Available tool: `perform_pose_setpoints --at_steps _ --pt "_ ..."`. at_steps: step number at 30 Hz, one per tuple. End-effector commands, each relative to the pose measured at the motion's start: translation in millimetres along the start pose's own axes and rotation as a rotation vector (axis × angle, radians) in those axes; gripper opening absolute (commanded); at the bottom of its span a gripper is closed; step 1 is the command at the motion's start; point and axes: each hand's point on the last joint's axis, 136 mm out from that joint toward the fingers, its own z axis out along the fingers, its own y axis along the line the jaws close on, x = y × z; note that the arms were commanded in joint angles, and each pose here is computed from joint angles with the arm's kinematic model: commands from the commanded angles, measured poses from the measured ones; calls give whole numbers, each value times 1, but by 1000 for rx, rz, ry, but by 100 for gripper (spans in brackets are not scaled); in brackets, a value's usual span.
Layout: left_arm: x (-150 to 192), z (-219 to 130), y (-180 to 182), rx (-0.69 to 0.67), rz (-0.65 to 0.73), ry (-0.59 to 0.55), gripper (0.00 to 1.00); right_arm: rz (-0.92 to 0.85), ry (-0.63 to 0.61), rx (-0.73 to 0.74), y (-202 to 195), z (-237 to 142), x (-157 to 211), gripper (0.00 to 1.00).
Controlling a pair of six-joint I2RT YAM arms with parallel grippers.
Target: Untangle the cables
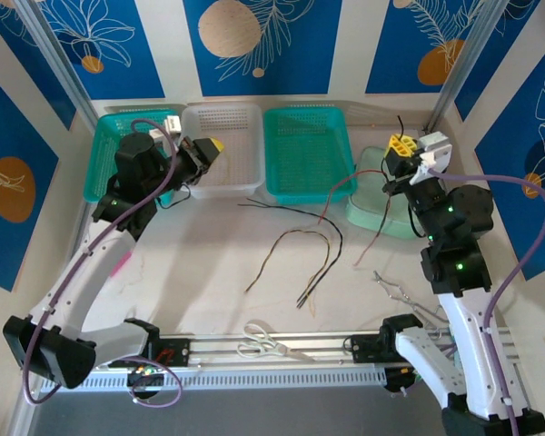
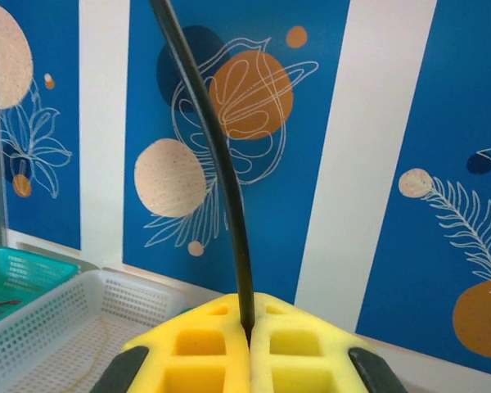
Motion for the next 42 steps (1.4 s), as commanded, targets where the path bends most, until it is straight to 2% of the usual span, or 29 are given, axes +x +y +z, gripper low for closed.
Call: perform_pose_setpoints --at_steps 1,7,9,16,22,26,32,34,39,42 --pt "9 9 -20 87 68 71 29 60 -5 -124 20 -7 -15 0" --pt "57 31 -60 180 266 223 57 96 9 -266 45 -5 -10 0" --pt "74 37 -67 199 329 265 61 111 18 -302 51 -3 -8 0" --pt "134 56 -82 282 413 408 65 124 33 -390 76 6 -7 0" --pt "176 68 -94 343 409 518 64 103 38 -413 88 11 -6 0" --pt "186 76 -80 272 412 554 62 97 39 -400 86 13 -5 0" --pt "206 74 -87 321 411 616 61 84 48 -395 85 14 -2 0" --pt "214 72 -91 344 409 641 53 81 47 -394 85 14 -2 0" --pt "213 73 -81 282 416 620 0 76 50 -377 82 13 -1 0" --pt "203 71 -73 219 452 573 0 70 53 -350 78 12 -1 0"
